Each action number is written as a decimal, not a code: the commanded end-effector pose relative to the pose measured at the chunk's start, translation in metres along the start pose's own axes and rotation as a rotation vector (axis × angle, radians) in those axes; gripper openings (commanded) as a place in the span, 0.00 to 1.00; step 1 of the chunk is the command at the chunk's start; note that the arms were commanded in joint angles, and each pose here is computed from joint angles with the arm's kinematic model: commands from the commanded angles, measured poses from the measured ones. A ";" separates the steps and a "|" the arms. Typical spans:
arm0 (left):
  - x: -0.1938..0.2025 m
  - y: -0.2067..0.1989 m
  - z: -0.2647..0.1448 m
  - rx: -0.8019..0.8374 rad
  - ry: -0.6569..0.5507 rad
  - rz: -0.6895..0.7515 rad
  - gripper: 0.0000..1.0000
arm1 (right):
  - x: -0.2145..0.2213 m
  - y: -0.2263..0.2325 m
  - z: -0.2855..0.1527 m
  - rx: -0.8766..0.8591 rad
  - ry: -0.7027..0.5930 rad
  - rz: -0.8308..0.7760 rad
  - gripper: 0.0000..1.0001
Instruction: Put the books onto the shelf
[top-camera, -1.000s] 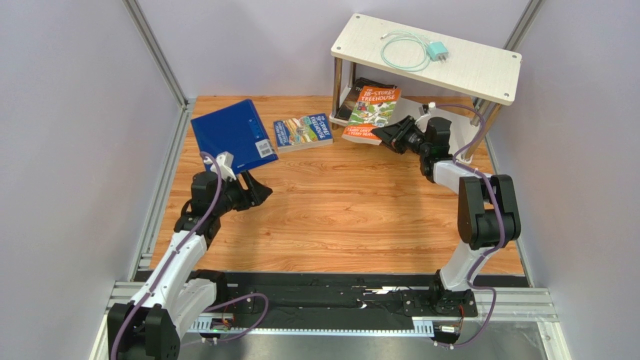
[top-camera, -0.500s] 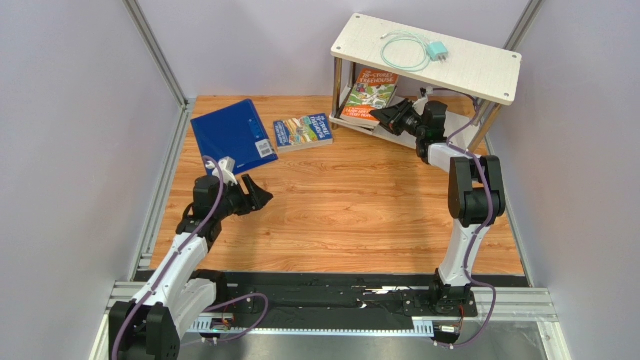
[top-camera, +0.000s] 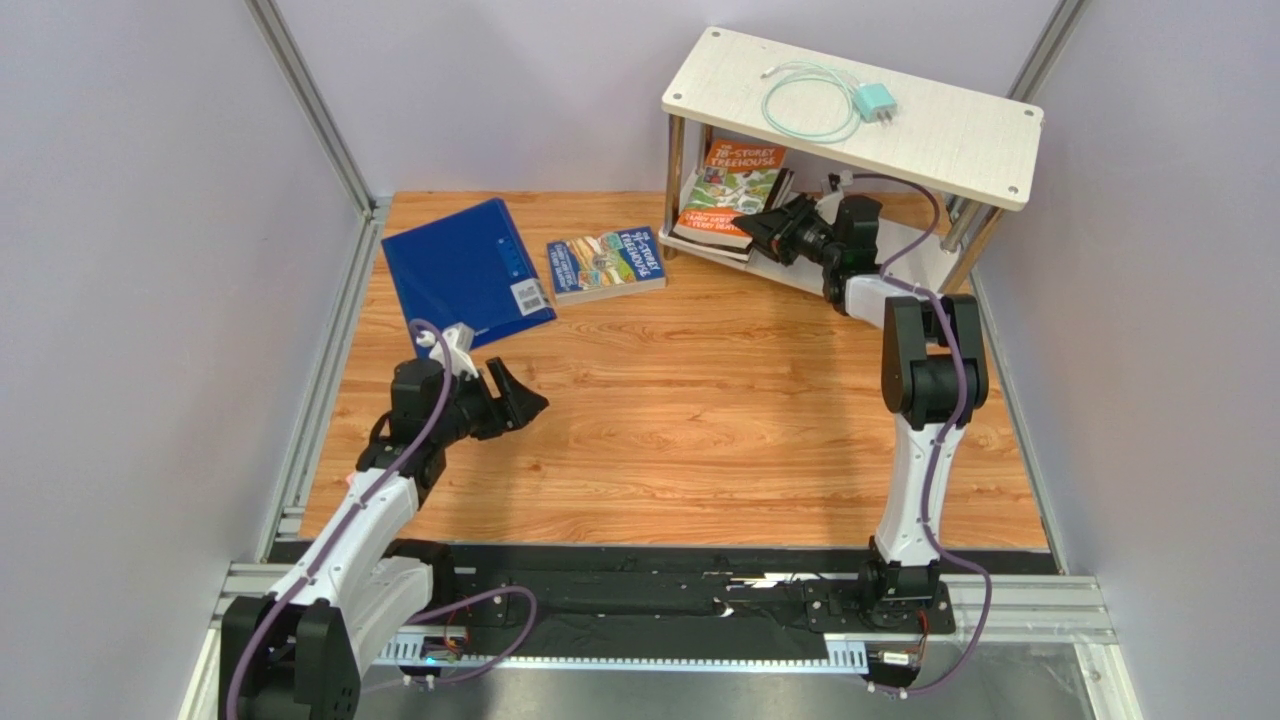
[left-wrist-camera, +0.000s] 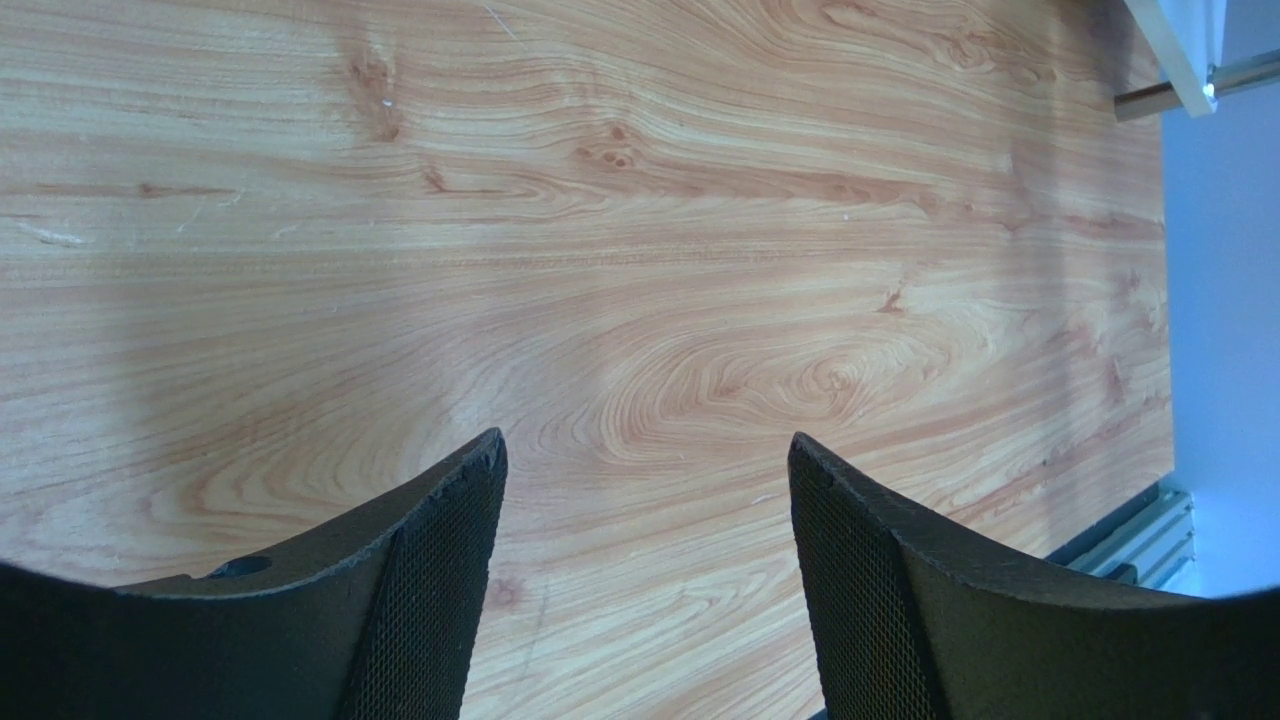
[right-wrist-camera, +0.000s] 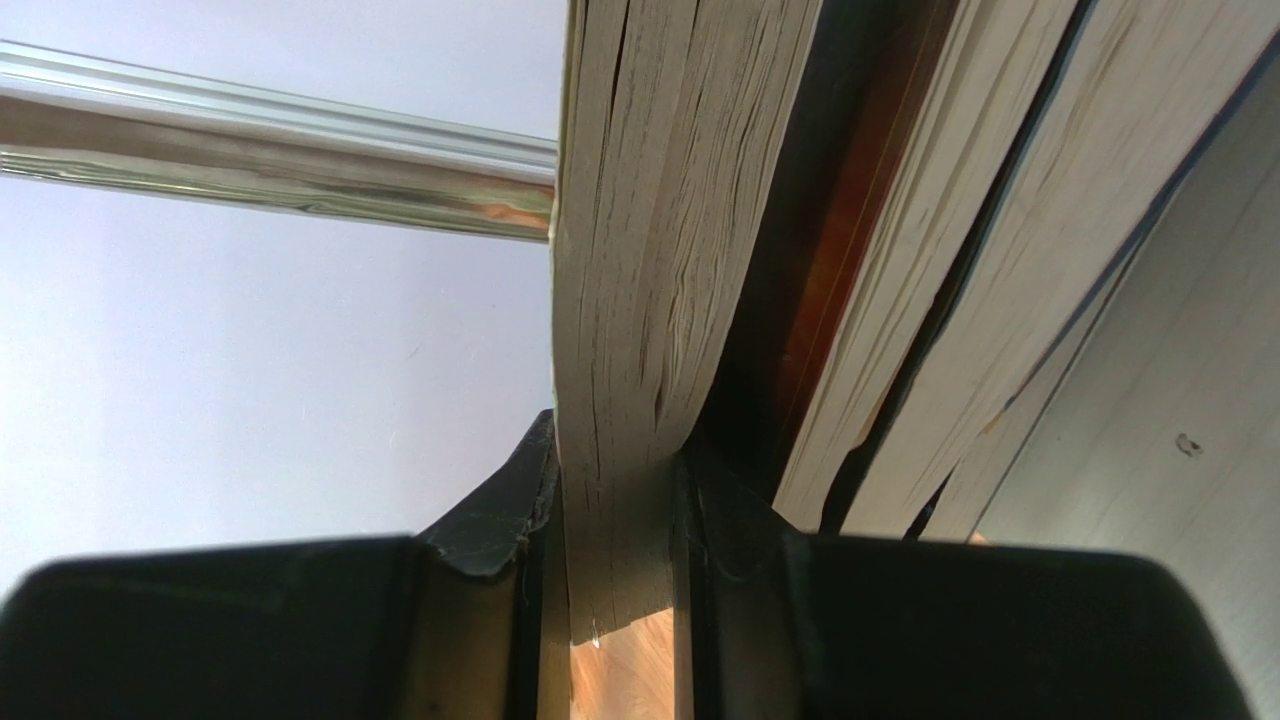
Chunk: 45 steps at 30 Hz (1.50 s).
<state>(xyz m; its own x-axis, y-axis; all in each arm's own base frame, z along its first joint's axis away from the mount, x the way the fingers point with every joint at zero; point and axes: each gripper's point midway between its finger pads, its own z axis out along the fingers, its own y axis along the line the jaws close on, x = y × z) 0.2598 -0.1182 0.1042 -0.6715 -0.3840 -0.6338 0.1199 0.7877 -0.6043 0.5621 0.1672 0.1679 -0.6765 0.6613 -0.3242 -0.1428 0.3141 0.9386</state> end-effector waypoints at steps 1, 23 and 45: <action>-0.006 -0.006 0.001 0.032 -0.026 0.025 0.74 | -0.015 0.030 0.005 -0.090 -0.029 -0.075 0.14; -0.019 -0.009 -0.007 0.007 -0.061 0.055 0.75 | 0.016 0.005 -0.041 0.249 -0.025 -0.107 0.98; -0.132 -0.002 0.101 -0.162 0.065 -0.012 0.26 | 0.130 -0.001 -0.030 0.473 0.133 -0.373 1.00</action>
<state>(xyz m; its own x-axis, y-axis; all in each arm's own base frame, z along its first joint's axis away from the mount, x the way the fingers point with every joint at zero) 0.3996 -0.1160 0.1453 -0.7034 -0.3682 -0.6079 0.0151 0.8474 -0.5308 0.4265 0.2190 0.1254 -0.7660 0.3934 -0.5084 -0.0376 0.7621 0.6464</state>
